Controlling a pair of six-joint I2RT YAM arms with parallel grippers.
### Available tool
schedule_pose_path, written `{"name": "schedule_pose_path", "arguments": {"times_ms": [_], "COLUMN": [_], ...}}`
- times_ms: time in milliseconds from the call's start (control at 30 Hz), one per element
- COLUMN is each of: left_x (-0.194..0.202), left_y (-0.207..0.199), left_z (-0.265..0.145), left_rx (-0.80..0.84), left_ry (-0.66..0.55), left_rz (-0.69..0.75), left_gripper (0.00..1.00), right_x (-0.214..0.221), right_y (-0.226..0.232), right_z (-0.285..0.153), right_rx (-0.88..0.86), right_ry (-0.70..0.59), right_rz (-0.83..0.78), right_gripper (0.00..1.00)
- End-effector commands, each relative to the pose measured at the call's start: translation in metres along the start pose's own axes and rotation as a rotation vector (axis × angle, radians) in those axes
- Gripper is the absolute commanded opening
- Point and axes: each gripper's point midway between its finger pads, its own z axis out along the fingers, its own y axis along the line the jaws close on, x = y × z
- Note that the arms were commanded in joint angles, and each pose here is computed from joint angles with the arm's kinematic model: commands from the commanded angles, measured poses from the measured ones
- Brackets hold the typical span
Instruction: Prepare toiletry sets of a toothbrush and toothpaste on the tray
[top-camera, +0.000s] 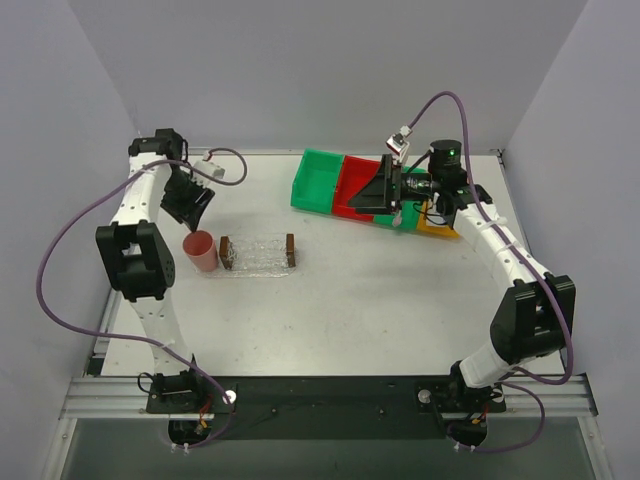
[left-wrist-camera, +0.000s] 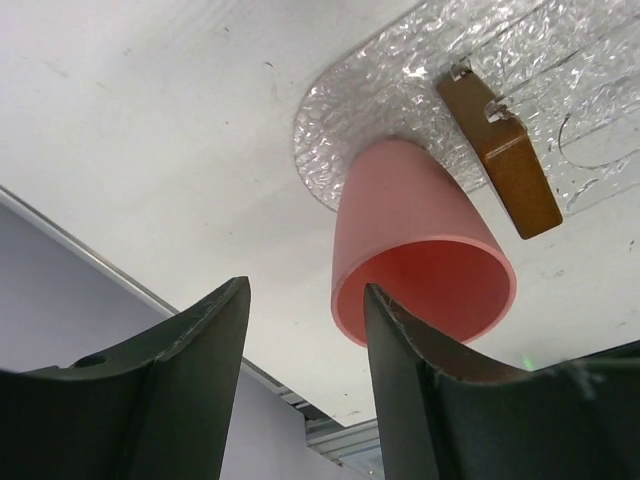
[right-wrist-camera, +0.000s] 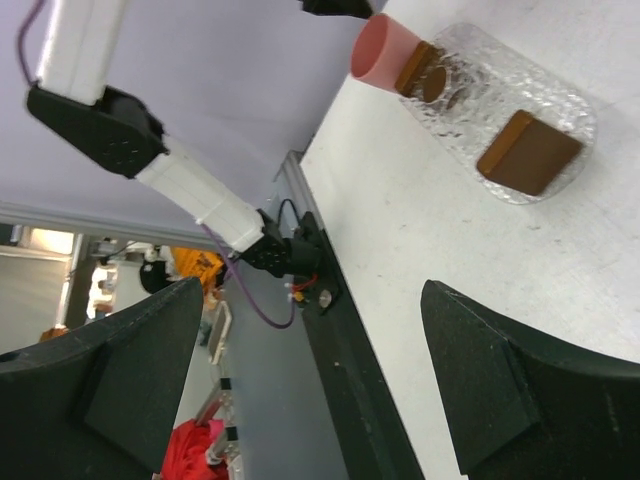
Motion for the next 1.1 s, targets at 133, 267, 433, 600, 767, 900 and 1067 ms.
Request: {"name": "schedule_pose_path", "arguments": {"times_ms": [133,267,433,600,767,900,1067], "left_x": [-0.015,-0.026,-0.035,-0.036,-0.03,-0.027,-0.024], "left_y": [-0.019,-0.025,-0.035,-0.048,-0.074,-0.084,-0.091], "left_z": [-0.093,-0.135,-0.161,-0.187,-0.186,-0.177,-0.171], "left_rx": [-0.04,-0.1,-0.127,-0.185,-0.161,-0.153,-0.145], "left_ry": [-0.208,-0.362,-0.513,-0.682,-0.761,-0.768,-0.771], "left_rz": [0.024,0.004,-0.038,-0.05,-0.02,0.0,0.005], "left_gripper": [0.64,0.64,0.64,0.65,0.65,0.65,0.65], "right_x": [-0.017,-0.034,-0.051,-0.061,-0.067,-0.07,-0.071], "right_y": [-0.067,-0.116,-0.14,-0.163,-0.182,-0.191,-0.207], "right_z": [-0.033,-0.072,-0.106,-0.137,-0.154,-0.15,-0.145], "right_rx": [0.462,0.826,1.07,1.288,1.414,1.414,1.425], "right_ry": [-0.036,-0.087,-0.143,-0.185,-0.172,-0.15,-0.131], "right_rz": [-0.147,-0.198,-0.235,-0.236,-0.273,-0.274,-0.255], "right_gripper": [0.84,0.82,0.8,0.79,0.78,0.78,0.71]}}
